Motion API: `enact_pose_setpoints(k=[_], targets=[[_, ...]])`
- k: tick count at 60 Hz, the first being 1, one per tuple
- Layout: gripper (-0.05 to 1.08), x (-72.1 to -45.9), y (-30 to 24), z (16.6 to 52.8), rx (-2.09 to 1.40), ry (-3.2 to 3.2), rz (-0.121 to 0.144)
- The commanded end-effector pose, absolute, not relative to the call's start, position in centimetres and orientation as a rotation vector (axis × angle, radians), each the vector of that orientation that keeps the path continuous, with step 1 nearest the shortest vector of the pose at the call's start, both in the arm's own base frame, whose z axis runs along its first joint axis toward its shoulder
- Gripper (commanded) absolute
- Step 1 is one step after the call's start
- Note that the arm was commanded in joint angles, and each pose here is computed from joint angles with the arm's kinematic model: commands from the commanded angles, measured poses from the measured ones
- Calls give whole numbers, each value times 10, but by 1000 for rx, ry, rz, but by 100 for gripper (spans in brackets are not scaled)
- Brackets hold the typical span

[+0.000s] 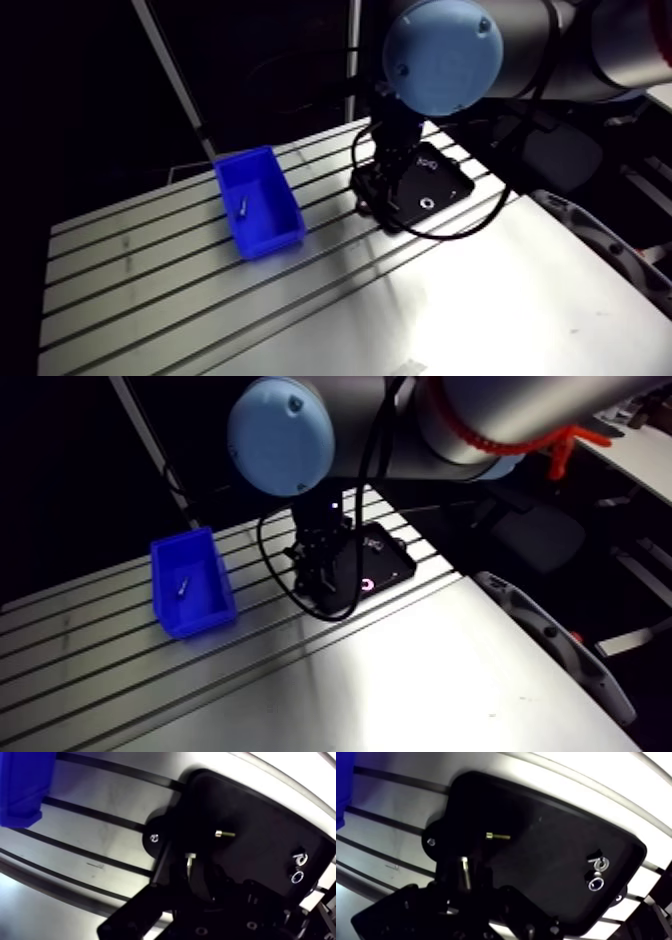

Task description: Pick up the M10 bolt from the tray and put it into the blue bin.

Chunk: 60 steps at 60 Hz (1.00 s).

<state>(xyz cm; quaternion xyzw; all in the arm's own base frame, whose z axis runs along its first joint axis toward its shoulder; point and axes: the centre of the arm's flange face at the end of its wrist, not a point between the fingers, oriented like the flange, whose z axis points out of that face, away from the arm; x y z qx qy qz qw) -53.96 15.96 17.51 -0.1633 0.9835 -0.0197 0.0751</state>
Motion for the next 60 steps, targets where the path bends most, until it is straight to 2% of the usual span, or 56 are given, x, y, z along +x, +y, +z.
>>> enact_pose_setpoints(k=[1,28,60], targets=[[66,-539,160,174,-490,2948,-62],[66,-535,156,169,-488,2938,-73],[68,-535,157,168,-486,2940,-72]])
